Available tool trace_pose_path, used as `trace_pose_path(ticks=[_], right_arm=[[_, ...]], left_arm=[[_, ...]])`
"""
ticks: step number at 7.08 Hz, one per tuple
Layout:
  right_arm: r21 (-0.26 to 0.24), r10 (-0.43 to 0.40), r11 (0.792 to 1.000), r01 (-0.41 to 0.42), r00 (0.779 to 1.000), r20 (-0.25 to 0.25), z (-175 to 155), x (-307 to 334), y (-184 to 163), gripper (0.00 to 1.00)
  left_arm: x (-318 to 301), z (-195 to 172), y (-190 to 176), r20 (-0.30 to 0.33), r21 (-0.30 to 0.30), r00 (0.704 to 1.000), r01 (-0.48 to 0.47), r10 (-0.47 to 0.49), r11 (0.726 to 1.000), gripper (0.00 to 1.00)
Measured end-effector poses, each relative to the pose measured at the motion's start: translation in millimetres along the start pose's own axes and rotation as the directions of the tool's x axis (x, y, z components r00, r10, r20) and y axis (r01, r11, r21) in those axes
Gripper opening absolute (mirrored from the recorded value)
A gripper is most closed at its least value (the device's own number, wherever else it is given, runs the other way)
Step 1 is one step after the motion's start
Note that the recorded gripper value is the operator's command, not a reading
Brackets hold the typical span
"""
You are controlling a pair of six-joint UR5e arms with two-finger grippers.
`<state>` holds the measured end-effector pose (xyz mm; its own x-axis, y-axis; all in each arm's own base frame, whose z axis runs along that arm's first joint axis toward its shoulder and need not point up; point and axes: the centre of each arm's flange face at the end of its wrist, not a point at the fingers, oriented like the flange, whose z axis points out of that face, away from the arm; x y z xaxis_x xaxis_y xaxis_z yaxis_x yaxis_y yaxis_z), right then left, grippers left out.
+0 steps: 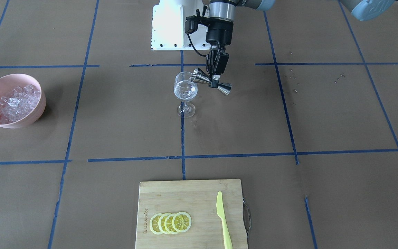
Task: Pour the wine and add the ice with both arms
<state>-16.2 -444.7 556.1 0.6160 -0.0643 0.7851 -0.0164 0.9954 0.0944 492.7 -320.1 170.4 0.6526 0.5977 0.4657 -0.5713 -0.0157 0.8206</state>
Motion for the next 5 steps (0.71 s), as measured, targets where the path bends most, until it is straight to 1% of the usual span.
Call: trace_pose_path(ticks=[1, 3, 5], right_arm=[[-0.001, 0.001, 1.000, -0.001, 1.000, 0.000, 0.4, 0.5, 0.2, 1.00], [-0.002, 0.003, 1.000, -0.003, 1.000, -0.001, 1.0, 1.4, 0.3, 1.00], [-0.004, 0.006, 1.000, -0.006, 1.000, -0.001, 1.6, 2.1, 0.4, 1.00]], left_arm=[[-4.3, -1.5, -9.0, -0.002, -0.014, 0.999, -0.054, 0.054, 0.998, 0.00], [-9.2, -3.6, -19.3, -0.009, -0.039, 0.991, -0.131, 0.131, 0.991, 0.00], [-11.5, -2.5, -21.2, -0.018, -0.061, 0.972, -0.233, 0.233, 0.970, 0.00]])
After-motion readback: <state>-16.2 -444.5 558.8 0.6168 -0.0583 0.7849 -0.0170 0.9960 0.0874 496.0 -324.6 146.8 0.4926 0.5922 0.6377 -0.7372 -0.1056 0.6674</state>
